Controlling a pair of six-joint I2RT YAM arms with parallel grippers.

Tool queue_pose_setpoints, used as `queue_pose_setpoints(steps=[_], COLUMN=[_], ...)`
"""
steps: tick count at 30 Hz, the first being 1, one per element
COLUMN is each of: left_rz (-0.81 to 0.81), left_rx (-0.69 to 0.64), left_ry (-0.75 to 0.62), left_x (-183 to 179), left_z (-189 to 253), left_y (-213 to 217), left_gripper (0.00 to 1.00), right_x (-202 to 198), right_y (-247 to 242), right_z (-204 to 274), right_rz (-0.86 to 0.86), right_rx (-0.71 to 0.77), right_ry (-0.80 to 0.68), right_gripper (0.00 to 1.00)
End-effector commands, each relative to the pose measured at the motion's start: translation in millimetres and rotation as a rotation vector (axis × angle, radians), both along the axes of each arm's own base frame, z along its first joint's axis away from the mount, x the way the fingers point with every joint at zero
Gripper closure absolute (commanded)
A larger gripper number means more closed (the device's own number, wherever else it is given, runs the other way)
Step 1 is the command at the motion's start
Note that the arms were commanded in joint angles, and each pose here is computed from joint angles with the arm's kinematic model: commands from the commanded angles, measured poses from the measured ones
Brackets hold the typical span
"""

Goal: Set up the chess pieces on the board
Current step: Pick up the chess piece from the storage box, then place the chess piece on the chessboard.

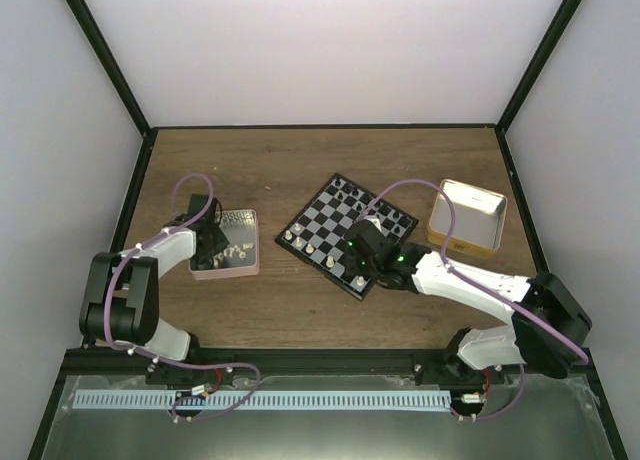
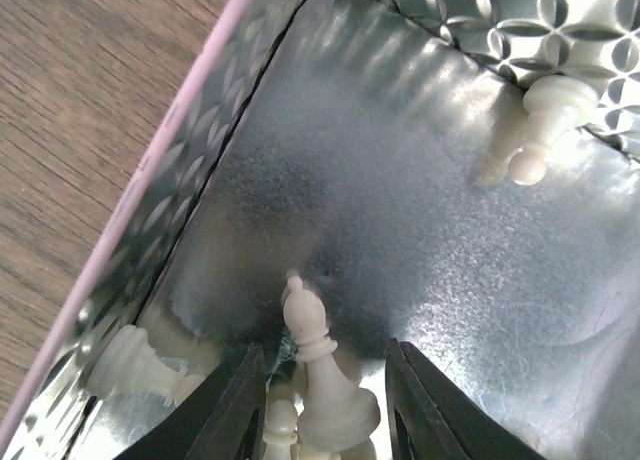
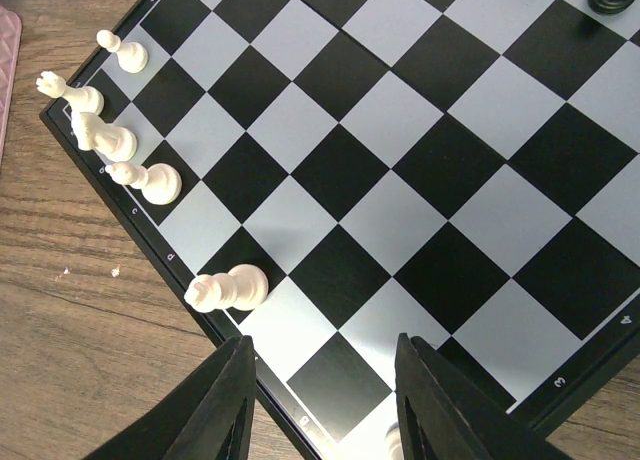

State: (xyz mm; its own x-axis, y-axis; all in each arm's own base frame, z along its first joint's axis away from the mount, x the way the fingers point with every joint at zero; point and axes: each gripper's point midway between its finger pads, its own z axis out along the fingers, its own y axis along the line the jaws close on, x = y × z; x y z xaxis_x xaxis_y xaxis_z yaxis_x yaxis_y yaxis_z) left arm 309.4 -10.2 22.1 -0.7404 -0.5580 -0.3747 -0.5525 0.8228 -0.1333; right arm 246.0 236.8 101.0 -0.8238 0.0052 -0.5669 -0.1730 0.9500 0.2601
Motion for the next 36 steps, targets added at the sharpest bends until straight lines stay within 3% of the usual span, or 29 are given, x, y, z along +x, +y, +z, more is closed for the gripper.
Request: queue_pose_setpoints(steps=[1,6,11,15,25,31,36], left_rz=[-0.015,-0.027,-0.075,-0.172,-0.618,-0.988,-1.224], left_rx=[-0.006,-0.003,-0.039,-0.106,-0.375,-0.596,-0.721], left_ry=[0.008,-0.001,-0.068,-0.167,-0.618,-0.781,-0.885], left_x=[2.8,5.8,11.7,21.6,26.1,-17.6,-57.4], left_z=[-5.2,-3.0,17.3,45.2,166.3,219.0,257.0], left_y=[-2.6,-3.1,-12.9,-34.1,-139.2,-212.4,-241.4], left_gripper=[0.67,0.79,0.79,0.79,0.79,0.79,0.79], right_x=[4.5,4.9,5.9,7.9,27.9,24.9,23.6], right_y=[6.1,6.9,9.7,24.1,50.4,66.3,63.2], right_z=[13.1,14.3,19.6,35.4,122.4,179.2,218.4], right_rz=[0.002,0.001,0.001,0.034,0.182,0.347,0.412], right_rx=[0.017,0.022,0.047,0.151,0.546,0.726,0.815], right_ry=[-0.034,-0.037,-0.044,-0.041,-0.072,-0.088,-0.134], right_gripper=[0.6,0.6,0.6,0.6,0.59,0.5,0.43])
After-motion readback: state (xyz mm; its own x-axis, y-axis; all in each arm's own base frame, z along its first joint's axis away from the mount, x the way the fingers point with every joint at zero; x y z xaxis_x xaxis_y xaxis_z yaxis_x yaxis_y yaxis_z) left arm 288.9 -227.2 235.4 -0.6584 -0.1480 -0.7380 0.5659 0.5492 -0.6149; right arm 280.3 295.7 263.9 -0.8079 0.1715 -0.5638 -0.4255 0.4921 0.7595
